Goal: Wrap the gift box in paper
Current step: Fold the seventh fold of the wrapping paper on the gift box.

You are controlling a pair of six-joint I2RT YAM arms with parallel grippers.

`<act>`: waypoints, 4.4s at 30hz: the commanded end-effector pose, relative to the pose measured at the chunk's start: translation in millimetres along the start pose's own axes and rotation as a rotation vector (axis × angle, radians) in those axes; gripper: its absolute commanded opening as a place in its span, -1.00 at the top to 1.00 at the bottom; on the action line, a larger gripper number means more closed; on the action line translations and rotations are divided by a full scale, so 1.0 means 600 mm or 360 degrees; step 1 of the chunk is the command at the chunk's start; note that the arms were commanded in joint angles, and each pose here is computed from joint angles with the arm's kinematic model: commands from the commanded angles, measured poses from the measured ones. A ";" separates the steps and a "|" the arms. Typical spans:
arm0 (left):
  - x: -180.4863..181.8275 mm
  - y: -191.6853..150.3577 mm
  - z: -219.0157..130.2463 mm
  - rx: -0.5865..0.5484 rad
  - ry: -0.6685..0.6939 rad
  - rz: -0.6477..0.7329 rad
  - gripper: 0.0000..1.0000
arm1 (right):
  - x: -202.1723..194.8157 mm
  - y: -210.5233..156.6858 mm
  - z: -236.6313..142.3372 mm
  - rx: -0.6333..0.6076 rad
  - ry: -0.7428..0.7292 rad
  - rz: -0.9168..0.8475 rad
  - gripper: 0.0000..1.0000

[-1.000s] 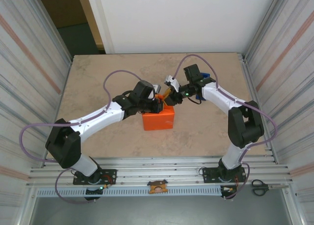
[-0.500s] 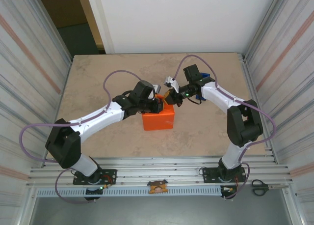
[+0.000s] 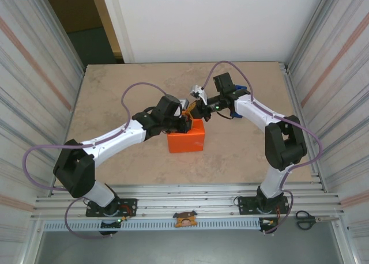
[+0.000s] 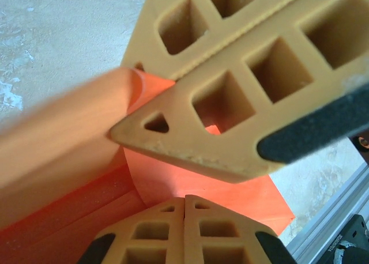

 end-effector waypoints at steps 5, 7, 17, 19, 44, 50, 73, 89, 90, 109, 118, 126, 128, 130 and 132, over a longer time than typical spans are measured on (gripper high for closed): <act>0.013 -0.046 0.009 0.0178 0.0059 -0.0025 0.95 | 0.008 0.029 -0.021 -0.0108 -0.0055 -0.0031 0.43; 0.013 -0.046 0.008 0.0174 0.0059 -0.0023 0.95 | -0.003 0.025 -0.035 -0.0131 -0.0194 0.0014 0.20; 0.009 -0.041 0.004 0.0143 0.0041 -0.0022 0.95 | 0.003 -0.037 -0.090 -0.0234 -0.0418 0.0214 -0.25; 0.008 -0.041 0.004 0.0140 0.0038 -0.0024 0.95 | 0.009 -0.048 -0.085 -0.0223 -0.0416 0.0224 -0.28; 0.026 0.029 -0.206 -0.0436 0.0072 0.0000 0.48 | 0.006 -0.156 -0.029 0.0055 -0.0503 0.0413 -0.14; 0.121 -0.025 -0.211 -0.0528 0.0088 -0.0339 0.32 | 0.006 -0.158 -0.026 0.0066 -0.0522 0.0425 -0.12; 0.134 -0.076 -0.088 -0.0400 -0.0048 -0.0483 0.03 | 0.009 -0.162 -0.025 0.0084 -0.0523 0.0464 -0.11; 0.144 -0.062 -0.102 -0.0491 -0.0058 -0.0492 -0.13 | 0.012 -0.165 -0.025 0.0093 -0.0514 0.0479 -0.10; 0.145 -0.059 -0.101 -0.0499 -0.0067 -0.0494 -0.14 | 0.012 -0.164 -0.025 0.0092 -0.0515 0.0477 -0.10; 0.130 -0.090 -0.063 -0.0290 -0.0065 -0.0404 -0.06 | 0.010 -0.167 -0.023 0.0100 -0.0508 0.0502 -0.10; 0.123 -0.118 -0.042 -0.0076 -0.0029 -0.0265 0.05 | 0.015 -0.146 -0.022 0.0080 -0.0463 0.0480 -0.13; 0.130 -0.143 -0.040 0.0032 0.0020 -0.0183 0.09 | 0.029 -0.079 -0.019 0.0078 -0.0406 0.0335 -0.23; 0.130 -0.145 -0.040 0.0039 0.0020 -0.0176 0.09 | 0.032 -0.065 -0.017 0.0080 -0.0397 0.0300 -0.26; 0.131 -0.145 -0.040 0.0038 0.0025 -0.0174 0.08 | 0.033 -0.048 -0.016 0.0068 -0.0394 0.0277 -0.29; 0.130 -0.144 -0.039 0.0034 0.0021 -0.0173 0.07 | 0.034 -0.032 -0.015 0.0053 -0.0382 0.0254 -0.32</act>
Point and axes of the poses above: each hand's point on the last joint's axis, 136 mm out from that joint toward the fingers, its own z axis out along the fingers, its own x axis along the line the jaws close on, y = z × x, the point moved 7 cm from there along -z, back along the fingers, and after that the axes turned 11 degrees about z, right-handed, at the moved point
